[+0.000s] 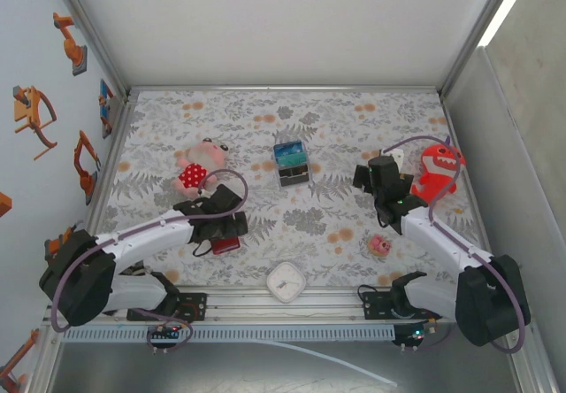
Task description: Take the credit cards out of the card holder
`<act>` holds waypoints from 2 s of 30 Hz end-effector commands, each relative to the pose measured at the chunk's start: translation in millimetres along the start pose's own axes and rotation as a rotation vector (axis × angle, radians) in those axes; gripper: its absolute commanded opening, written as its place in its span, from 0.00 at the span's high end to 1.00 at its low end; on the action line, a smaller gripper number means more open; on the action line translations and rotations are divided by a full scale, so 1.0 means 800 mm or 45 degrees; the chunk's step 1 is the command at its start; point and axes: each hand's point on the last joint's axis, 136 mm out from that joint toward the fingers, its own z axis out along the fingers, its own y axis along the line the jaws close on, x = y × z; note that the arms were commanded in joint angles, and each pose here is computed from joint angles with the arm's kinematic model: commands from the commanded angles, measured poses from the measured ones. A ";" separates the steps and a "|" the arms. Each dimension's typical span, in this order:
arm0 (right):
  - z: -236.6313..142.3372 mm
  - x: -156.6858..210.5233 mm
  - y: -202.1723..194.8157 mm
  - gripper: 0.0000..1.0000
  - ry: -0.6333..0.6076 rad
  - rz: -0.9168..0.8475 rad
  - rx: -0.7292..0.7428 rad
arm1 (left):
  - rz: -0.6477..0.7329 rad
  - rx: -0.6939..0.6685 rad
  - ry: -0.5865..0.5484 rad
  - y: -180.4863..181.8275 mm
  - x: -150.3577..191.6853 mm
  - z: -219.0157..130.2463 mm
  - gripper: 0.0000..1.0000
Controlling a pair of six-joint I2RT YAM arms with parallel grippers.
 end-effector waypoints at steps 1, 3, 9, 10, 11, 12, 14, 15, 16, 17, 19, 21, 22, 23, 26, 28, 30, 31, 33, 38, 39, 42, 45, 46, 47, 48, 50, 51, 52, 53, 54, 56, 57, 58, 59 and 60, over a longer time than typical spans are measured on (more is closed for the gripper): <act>-0.008 -0.014 -0.001 0.00 -0.043 0.038 0.010 | 0.013 -0.004 0.050 -0.003 0.003 0.001 0.03; -0.008 -0.014 -0.001 0.01 -0.044 0.038 0.012 | 0.021 -0.027 0.069 0.001 0.007 0.003 0.03; -0.008 -0.010 -0.002 0.01 -0.041 0.041 0.010 | 0.058 -0.112 0.118 0.017 0.017 0.003 0.03; -0.008 -0.009 -0.002 0.01 -0.040 0.043 0.009 | 0.063 -0.118 0.121 0.018 0.017 0.002 0.03; -0.008 -0.008 -0.001 0.01 -0.040 0.046 0.005 | 0.063 -0.121 0.123 0.018 0.017 0.001 0.03; -0.007 -0.008 -0.001 0.01 -0.038 0.051 0.004 | 0.064 -0.125 0.124 0.019 0.017 0.001 0.03; -0.006 -0.006 -0.001 0.01 -0.035 0.056 0.000 | 0.065 -0.122 0.124 0.019 0.018 0.003 0.03; -0.006 -0.005 -0.001 0.01 -0.034 0.057 -0.001 | 0.065 -0.118 0.128 0.018 0.019 0.005 0.03; -0.006 -0.006 0.000 0.01 -0.035 0.058 -0.003 | 0.065 -0.115 0.135 0.017 0.020 0.007 0.03; -0.006 -0.006 0.000 0.01 -0.036 0.059 -0.005 | 0.065 -0.109 0.143 0.016 0.022 0.009 0.03; -0.006 -0.006 0.000 0.01 -0.036 0.059 -0.005 | 0.073 -0.095 0.157 0.012 0.025 0.013 0.03; -0.007 -0.008 0.000 0.01 -0.038 0.059 -0.005 | 0.077 -0.085 0.170 0.009 0.027 0.015 0.03; -0.008 -0.008 0.000 0.01 -0.039 0.059 -0.006 | 0.084 -0.081 0.180 0.008 0.029 0.017 0.03; -0.008 -0.008 0.000 0.01 -0.040 0.059 -0.007 | 0.085 -0.076 0.184 0.006 0.030 0.019 0.03; -0.010 -0.007 -0.002 0.01 -0.039 0.062 -0.004 | 0.086 -0.060 0.203 0.003 0.034 0.022 0.03; -0.011 -0.007 -0.004 0.01 -0.041 0.063 0.000 | 0.083 -0.053 0.206 0.003 0.036 0.024 0.03; -0.012 -0.005 -0.005 0.01 -0.039 0.062 0.004 | 0.085 -0.048 0.203 0.003 0.037 0.024 0.02; -0.013 -0.005 -0.006 0.01 -0.041 0.063 0.005 | 0.085 -0.044 0.195 0.003 0.035 0.023 0.02; -0.014 -0.005 -0.007 0.01 -0.044 0.066 0.011 | 0.090 -0.040 0.180 0.003 0.033 0.021 0.10; -0.016 -0.008 -0.007 0.01 -0.055 0.100 0.002 | 0.097 -0.015 0.133 -0.003 0.024 0.016 0.18; -0.016 -0.009 -0.006 0.01 -0.058 0.111 -0.003 | 0.093 -0.002 0.125 -0.005 0.021 0.015 0.19; -0.018 -0.014 -0.002 0.01 -0.061 0.137 -0.025 | 0.094 0.042 0.087 -0.014 0.013 0.010 0.22; -0.021 -0.018 0.002 0.01 -0.057 0.165 -0.043 | 0.109 0.091 0.040 -0.022 0.005 0.005 0.25; -0.022 -0.019 0.003 0.01 -0.056 0.176 -0.054 | 0.116 0.109 0.020 -0.025 0.002 0.003 0.26; -0.022 -0.018 0.006 0.01 -0.049 0.188 -0.068 | 0.123 0.131 0.003 -0.028 -0.001 0.001 0.27; -0.024 -0.018 0.010 0.01 -0.039 0.202 -0.094 | 0.134 0.161 -0.016 -0.033 -0.004 -0.001 0.27; -0.024 -0.012 0.019 0.01 0.002 0.233 -0.150 | 0.150 0.224 -0.055 -0.043 -0.010 -0.006 0.28; -0.025 -0.008 0.028 0.00 0.031 0.245 -0.194 | 0.160 0.252 -0.071 -0.047 -0.012 -0.007 0.28; -0.026 -0.004 0.036 0.01 0.062 0.259 -0.239 | 0.164 0.282 -0.088 -0.052 -0.014 -0.009 0.28; -0.026 0.000 0.043 0.01 0.089 0.271 -0.276 | 0.171 0.309 -0.104 -0.056 -0.016 -0.011 0.29; -0.028 0.004 0.051 0.01 0.120 0.285 -0.317 | 0.179 0.337 -0.120 -0.060 -0.018 -0.013 0.29; -0.031 0.010 0.064 0.00 0.172 0.307 -0.392 | 0.194 0.392 -0.149 -0.069 -0.022 -0.018 0.29; -0.033 0.013 0.071 0.00 0.195 0.318 -0.431 | 0.210 0.422 -0.165 -0.074 -0.024 -0.022 0.29; -0.036 0.015 0.078 0.00 0.214 0.328 -0.471 | 0.226 0.444 -0.180 -0.078 -0.026 -0.025 0.29; -0.039 0.016 0.084 0.01 0.233 0.342 -0.510 | 0.238 0.463 -0.196 -0.081 -0.028 -0.029 0.29; -0.042 0.016 0.091 0.01 0.244 0.355 -0.553 | 0.260 0.483 -0.215 -0.084 -0.031 -0.034 0.29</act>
